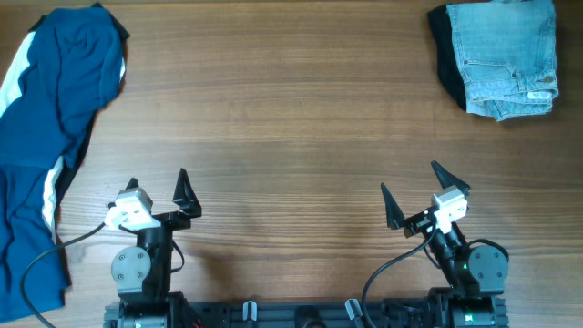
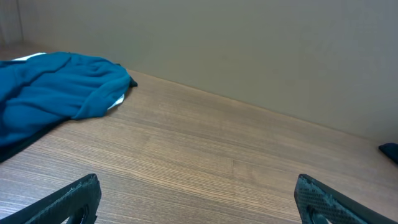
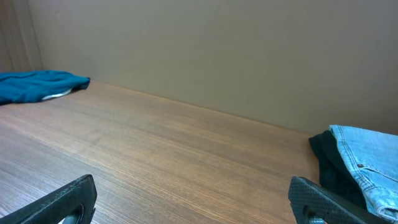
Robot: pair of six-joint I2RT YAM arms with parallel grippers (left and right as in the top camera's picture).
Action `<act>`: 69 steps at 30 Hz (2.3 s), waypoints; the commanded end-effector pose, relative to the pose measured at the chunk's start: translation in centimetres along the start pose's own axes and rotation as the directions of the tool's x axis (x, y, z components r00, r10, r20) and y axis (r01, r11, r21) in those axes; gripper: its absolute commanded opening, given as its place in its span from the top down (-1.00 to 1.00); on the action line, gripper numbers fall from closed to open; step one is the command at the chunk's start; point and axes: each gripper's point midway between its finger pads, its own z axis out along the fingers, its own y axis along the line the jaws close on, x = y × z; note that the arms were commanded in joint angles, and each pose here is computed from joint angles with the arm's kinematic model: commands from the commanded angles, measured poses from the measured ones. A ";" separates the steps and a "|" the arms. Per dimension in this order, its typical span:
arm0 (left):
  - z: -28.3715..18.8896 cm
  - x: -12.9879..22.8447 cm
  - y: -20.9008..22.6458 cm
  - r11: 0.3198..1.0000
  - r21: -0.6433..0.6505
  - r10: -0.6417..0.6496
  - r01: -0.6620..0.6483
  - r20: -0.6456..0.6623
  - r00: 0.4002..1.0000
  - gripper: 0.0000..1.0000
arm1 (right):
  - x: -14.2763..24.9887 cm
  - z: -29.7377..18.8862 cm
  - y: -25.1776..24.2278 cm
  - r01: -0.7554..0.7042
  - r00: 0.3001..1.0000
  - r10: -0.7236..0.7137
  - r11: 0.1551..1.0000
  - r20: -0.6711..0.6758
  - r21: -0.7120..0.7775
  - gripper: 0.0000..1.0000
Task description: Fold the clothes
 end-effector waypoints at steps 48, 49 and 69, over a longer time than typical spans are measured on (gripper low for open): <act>4.7 -12.2 -4.7 1.000 0.023 0.022 -0.019 -0.154 0.988 -1.00 | -11.3 12.8 -0.8 0.044 0.994 -0.078 0.930 -0.079 -0.366 -1.00; 5.3 -12.2 -4.7 1.000 0.012 0.020 -0.018 -0.194 0.981 -1.00 | -11.4 13.5 -1.1 0.020 0.992 -0.065 0.928 -0.110 -0.373 -0.99; 13.5 -4.7 -3.8 0.994 -0.113 -0.078 -0.014 -0.770 0.633 -1.00 | -10.5 18.5 -3.0 -0.359 0.810 0.116 0.873 -0.576 -0.329 -0.99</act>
